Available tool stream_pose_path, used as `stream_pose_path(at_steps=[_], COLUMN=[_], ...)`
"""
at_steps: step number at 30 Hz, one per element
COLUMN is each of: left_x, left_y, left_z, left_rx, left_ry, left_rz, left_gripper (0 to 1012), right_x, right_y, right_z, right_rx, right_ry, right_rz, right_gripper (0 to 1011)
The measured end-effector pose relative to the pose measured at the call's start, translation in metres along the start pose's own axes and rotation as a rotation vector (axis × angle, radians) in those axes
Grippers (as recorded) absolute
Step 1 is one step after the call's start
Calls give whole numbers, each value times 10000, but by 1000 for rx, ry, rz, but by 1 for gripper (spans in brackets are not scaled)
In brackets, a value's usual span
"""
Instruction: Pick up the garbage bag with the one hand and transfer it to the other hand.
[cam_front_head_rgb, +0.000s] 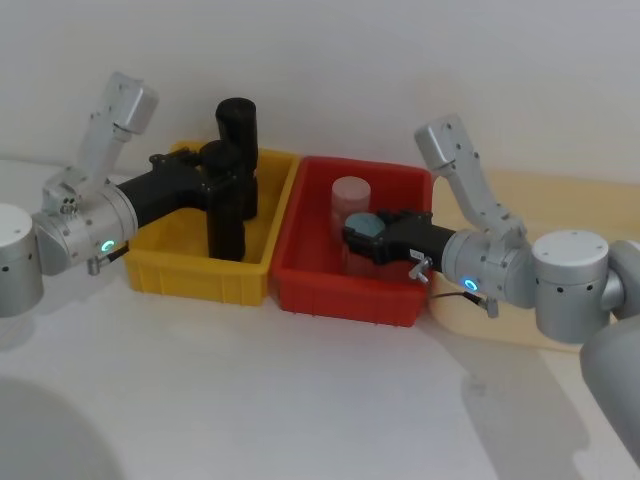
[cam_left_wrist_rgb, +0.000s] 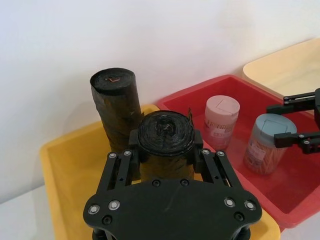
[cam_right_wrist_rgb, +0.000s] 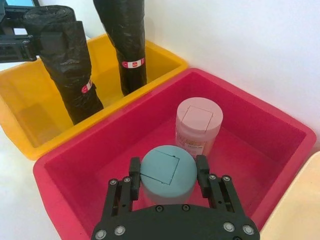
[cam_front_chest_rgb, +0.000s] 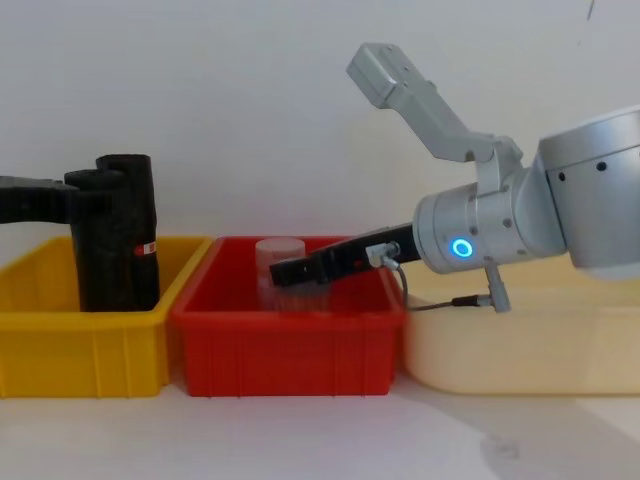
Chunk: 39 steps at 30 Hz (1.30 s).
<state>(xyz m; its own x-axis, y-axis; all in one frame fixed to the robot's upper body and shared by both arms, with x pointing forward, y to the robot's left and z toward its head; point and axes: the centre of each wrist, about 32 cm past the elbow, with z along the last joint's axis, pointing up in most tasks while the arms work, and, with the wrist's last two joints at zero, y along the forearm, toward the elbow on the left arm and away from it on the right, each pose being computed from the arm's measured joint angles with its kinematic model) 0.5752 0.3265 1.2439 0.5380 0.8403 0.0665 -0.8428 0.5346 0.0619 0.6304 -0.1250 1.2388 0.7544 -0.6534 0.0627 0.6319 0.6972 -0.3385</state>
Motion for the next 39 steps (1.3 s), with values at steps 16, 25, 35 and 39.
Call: stream_pose_path(at_steps=[16, 25, 35, 39], left_x=[-43, -89, -169, -216], left_y=[85, 72, -145, -289], left_z=[211, 501, 881, 1008], left_rx=[-77, -141, -211, -230], left_ry=[-93, -144, -191, -202], left_rz=[13, -14, -103, -149], left_gripper=[548, 548, 548, 548], right_x=[-60, -67, -42, -23], right_y=[-108, -276, -559, -721], right_z=[112, 323, 500, 530], right_rx=[81, 183, 250, 257], right_ry=[-34, -79, -140, -159], right_rz=[4, -18, -102, -158], right_gripper=[654, 654, 654, 654])
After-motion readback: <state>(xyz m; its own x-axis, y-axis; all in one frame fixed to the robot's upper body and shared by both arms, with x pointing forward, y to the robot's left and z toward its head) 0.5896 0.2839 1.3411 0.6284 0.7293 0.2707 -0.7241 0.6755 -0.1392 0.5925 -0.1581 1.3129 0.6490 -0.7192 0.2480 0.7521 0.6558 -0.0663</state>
